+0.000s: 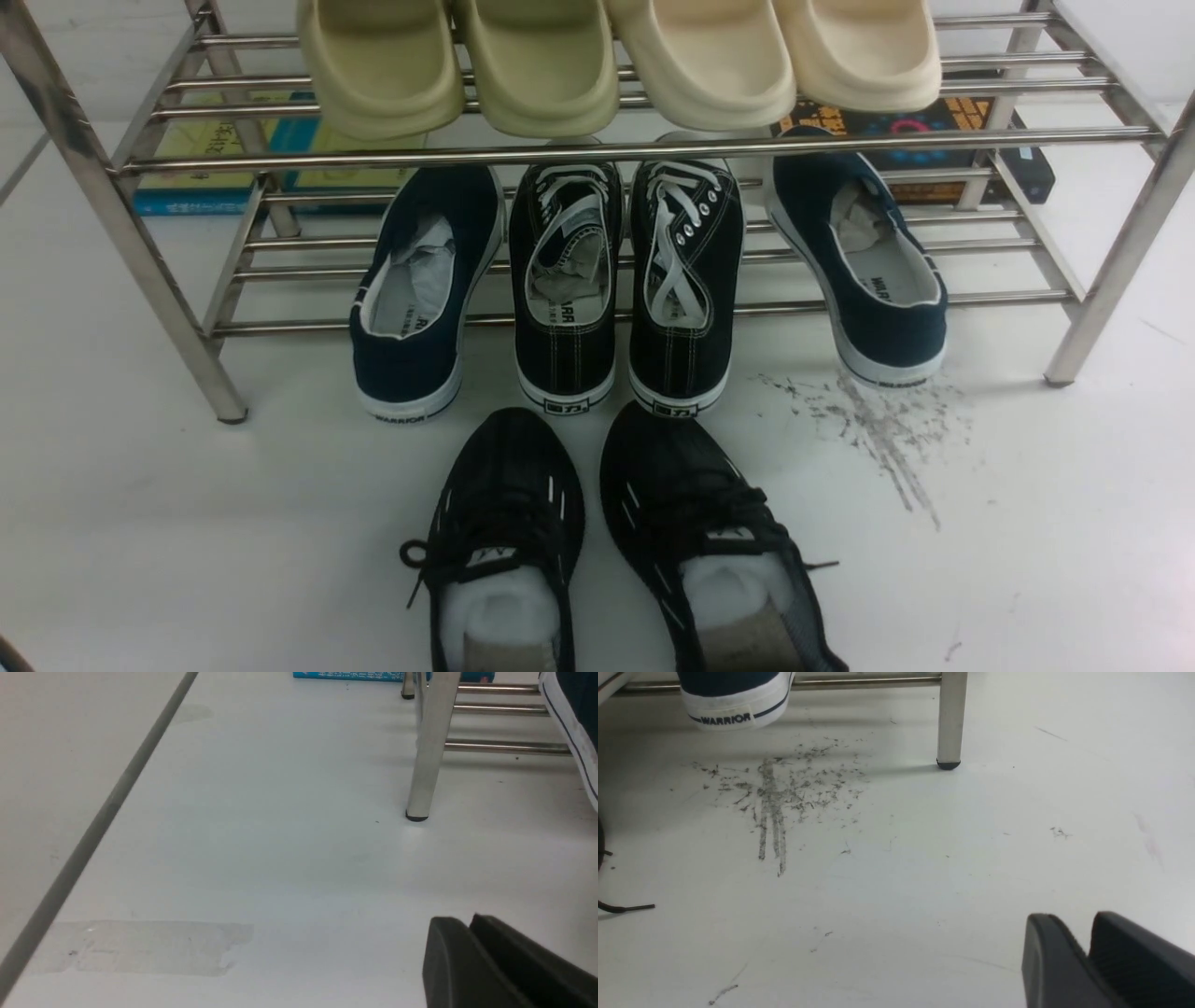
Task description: Take the shoes off the shelf with your hand on the white table.
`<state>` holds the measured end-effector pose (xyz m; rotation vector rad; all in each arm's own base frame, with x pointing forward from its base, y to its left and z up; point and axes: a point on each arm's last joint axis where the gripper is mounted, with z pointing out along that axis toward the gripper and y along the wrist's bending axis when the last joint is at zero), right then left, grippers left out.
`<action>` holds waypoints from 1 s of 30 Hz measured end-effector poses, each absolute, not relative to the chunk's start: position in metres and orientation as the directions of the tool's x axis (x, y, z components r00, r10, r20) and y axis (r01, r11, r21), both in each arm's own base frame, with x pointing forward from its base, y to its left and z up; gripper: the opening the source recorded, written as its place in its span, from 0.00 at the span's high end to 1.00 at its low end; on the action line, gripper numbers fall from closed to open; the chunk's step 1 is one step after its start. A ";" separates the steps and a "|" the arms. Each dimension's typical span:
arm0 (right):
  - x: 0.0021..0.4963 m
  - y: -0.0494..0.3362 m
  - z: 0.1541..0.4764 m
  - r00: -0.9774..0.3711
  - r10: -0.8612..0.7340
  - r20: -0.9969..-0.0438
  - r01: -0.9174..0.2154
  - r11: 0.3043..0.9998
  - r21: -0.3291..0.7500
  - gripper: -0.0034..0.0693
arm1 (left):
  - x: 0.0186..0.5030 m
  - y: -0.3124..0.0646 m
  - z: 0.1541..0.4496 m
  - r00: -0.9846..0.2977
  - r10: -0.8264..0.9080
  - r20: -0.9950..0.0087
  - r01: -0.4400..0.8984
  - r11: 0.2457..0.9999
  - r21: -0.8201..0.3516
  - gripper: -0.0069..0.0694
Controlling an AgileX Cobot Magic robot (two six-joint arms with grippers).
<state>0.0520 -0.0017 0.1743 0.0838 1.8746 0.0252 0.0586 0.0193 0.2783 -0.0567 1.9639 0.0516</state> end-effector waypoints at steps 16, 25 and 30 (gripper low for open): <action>0.052 -0.002 0.174 -0.299 0.071 -0.952 0.045 0.997 0.060 0.71 | 0.063 -0.025 0.177 -0.450 -0.194 -0.872 0.240 0.914 -0.327 0.80; 0.052 -0.002 0.174 -0.299 0.071 -0.952 0.045 0.997 0.060 0.70 | 0.055 -0.001 0.175 -0.315 -0.345 -0.884 -0.055 0.937 -0.346 0.79; 0.052 -0.002 0.174 -0.299 0.071 -0.952 0.045 0.997 0.060 0.69 | 0.051 0.003 0.174 -0.299 -0.311 -0.902 -0.112 0.950 -0.291 0.79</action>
